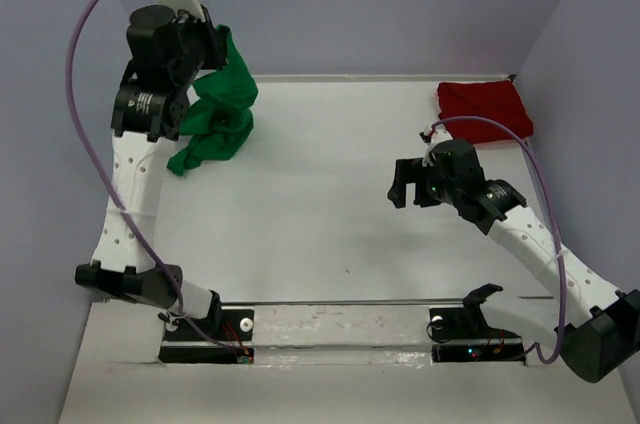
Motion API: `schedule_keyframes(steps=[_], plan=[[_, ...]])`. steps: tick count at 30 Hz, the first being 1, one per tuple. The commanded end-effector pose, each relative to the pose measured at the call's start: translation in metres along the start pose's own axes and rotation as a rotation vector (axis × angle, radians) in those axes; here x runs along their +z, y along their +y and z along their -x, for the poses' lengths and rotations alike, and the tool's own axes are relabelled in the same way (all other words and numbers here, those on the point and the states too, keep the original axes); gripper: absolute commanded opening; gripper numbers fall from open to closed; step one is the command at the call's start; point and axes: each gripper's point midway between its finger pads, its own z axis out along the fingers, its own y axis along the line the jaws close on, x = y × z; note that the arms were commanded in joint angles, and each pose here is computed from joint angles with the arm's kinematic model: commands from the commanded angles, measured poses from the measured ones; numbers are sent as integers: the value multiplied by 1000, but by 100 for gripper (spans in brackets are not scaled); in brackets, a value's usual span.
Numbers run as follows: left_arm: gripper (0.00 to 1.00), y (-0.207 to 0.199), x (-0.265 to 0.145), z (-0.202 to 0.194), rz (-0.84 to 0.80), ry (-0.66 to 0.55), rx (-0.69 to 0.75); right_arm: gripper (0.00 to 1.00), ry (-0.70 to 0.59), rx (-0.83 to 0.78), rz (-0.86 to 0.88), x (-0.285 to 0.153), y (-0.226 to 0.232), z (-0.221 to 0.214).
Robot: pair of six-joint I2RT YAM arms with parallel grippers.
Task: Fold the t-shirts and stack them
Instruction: Move the tshirt to the center of the board
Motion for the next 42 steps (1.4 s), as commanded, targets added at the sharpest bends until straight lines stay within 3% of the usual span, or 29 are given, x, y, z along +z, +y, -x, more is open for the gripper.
schedule_keyframes(steps=[1, 4, 6, 10, 13, 21, 26, 33, 42], plan=[[0, -47, -59, 57, -266, -189, 97, 98, -25, 14, -60, 8, -8, 3], [0, -57, -117, 82, -318, -338, 126, 98, -35, 16, -125, 9, -16, 3], [0, -58, -134, 86, -328, -358, 134, 97, -47, 21, -171, 8, -24, 5], [0, -64, -175, 98, -373, -409, 147, 87, -100, 44, -312, 6, -45, 20], [0, -66, -204, 109, -392, -481, 149, 87, -104, 33, -339, 13, -46, 30], [0, -54, -162, 119, -288, -384, 58, 91, -126, -18, -275, 35, -19, 75], [0, -26, -134, 143, -95, -365, 33, 92, -123, -38, -270, 39, -14, 80], [0, -22, -181, 159, -90, -462, 53, 93, -101, -47, -300, 42, -24, 66], [0, 40, -233, 167, 241, -541, 42, 93, -96, -49, -274, 41, -20, 62]])
